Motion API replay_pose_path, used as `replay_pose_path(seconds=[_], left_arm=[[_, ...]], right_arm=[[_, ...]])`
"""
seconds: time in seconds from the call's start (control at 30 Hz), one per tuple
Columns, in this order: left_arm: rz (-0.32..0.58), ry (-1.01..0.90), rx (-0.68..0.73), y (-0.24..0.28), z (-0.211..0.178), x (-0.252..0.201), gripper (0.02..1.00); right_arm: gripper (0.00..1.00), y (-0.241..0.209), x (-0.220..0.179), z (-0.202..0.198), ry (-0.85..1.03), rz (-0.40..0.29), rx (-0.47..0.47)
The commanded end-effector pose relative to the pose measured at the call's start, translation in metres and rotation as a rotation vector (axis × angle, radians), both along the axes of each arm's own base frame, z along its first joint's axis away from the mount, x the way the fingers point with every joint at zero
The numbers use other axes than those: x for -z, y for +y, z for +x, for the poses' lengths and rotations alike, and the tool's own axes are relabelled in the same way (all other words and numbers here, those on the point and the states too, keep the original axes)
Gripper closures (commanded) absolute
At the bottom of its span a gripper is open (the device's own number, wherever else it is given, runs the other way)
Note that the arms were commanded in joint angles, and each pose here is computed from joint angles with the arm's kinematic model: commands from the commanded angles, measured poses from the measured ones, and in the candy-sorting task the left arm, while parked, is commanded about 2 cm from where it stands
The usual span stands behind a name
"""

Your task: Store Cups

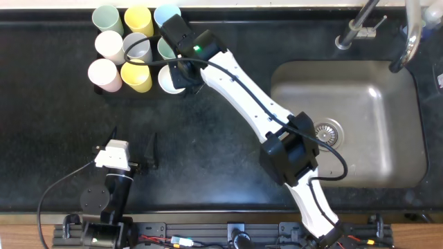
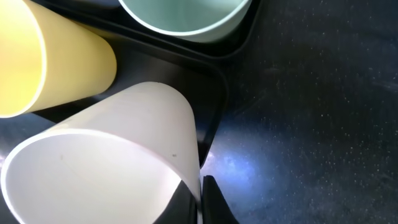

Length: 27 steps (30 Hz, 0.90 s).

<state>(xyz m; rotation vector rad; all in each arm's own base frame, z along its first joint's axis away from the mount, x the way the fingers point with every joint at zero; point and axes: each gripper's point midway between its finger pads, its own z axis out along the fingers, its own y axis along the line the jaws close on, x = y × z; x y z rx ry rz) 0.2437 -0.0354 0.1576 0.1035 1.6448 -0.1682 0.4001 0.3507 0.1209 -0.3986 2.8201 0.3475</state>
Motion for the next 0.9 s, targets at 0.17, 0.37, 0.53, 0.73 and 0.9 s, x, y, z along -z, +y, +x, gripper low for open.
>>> replay_pose_path(seconds=[0.17, 0.37, 0.53, 0.73, 0.9], left_arm=[[0.024, -0.009, 0.015, -0.002, -0.001, -0.001, 0.018], [0.024, -0.009, 0.014, -0.002, -0.001, -0.001, 0.018], [0.024, -0.009, 0.014, -0.002, -0.001, -0.001, 0.018], [0.024, -0.009, 0.015, -0.002, -0.001, -0.001, 0.018], [0.024, -0.009, 0.015, -0.002, -0.001, -0.001, 0.018]], right_arm=[[0.869, 0.005, -0.002, 0.006, -0.022, 0.009, 0.002], [0.619, 0.006, -0.013, 0.004, -0.039, 0.021, -0.004], [0.308, -0.008, -0.093, 0.000, -0.193, 0.068, -0.032], [0.132, -0.058, -0.179, -0.025, -0.366, 0.056, -0.066], [0.031, -0.125, -0.198, -0.060, -0.443, 0.004, -0.016]])
